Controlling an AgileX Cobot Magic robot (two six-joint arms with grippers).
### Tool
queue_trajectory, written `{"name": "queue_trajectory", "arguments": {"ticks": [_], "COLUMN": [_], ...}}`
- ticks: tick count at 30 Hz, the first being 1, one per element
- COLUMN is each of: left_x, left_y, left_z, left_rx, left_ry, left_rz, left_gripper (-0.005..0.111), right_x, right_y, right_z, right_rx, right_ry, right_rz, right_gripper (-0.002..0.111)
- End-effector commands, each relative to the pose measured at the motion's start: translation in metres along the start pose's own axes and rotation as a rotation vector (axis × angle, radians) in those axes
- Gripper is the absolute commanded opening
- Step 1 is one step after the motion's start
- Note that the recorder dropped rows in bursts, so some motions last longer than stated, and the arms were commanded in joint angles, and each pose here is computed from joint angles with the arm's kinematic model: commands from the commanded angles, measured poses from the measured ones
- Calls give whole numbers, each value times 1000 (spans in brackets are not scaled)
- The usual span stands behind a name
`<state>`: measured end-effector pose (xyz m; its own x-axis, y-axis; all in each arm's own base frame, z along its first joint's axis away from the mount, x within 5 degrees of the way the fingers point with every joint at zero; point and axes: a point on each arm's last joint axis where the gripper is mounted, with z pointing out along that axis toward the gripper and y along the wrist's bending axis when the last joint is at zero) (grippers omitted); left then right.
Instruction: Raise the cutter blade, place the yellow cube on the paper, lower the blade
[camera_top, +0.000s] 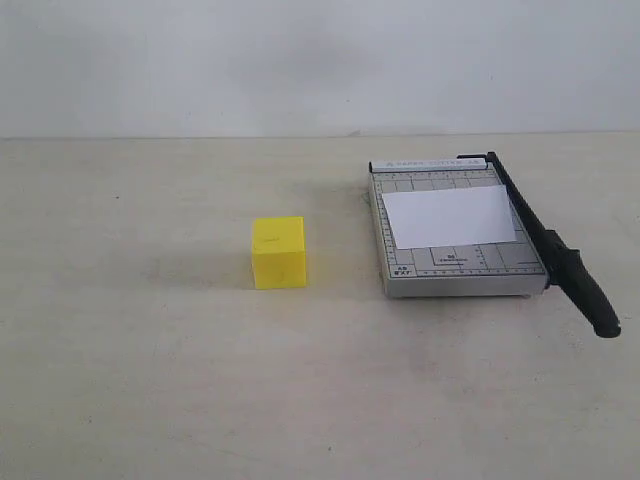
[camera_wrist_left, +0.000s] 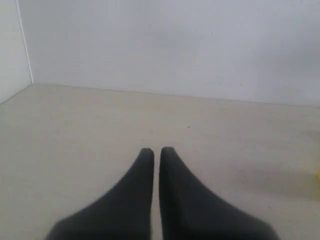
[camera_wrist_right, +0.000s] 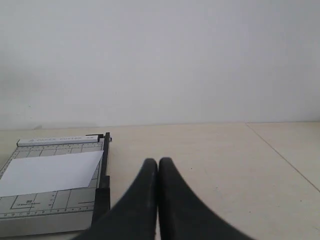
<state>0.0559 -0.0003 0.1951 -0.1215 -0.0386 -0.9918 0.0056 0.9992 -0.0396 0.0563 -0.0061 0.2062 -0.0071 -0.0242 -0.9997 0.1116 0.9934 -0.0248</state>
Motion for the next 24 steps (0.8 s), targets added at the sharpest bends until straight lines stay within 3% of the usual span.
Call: {"name": "queue_trajectory", "arguments": {"ticks": [1, 19, 24], "left_x": [1, 1, 1], "left_y": [0, 0, 0], "left_z": [0, 0, 0], "left_rx": [2, 2, 2], "left_ry": [0, 1, -2], "left_rz": [0, 0, 0], "left_gripper": [4, 4, 4], "right_x": [1, 1, -6], "right_y": [0, 0, -1], "right_z": [0, 0, 0], "right_rx": [0, 1, 11], "right_ry": [-6, -5, -85], "right_rz": [-8, -65, -60], "right_gripper": [0, 0, 0]}}
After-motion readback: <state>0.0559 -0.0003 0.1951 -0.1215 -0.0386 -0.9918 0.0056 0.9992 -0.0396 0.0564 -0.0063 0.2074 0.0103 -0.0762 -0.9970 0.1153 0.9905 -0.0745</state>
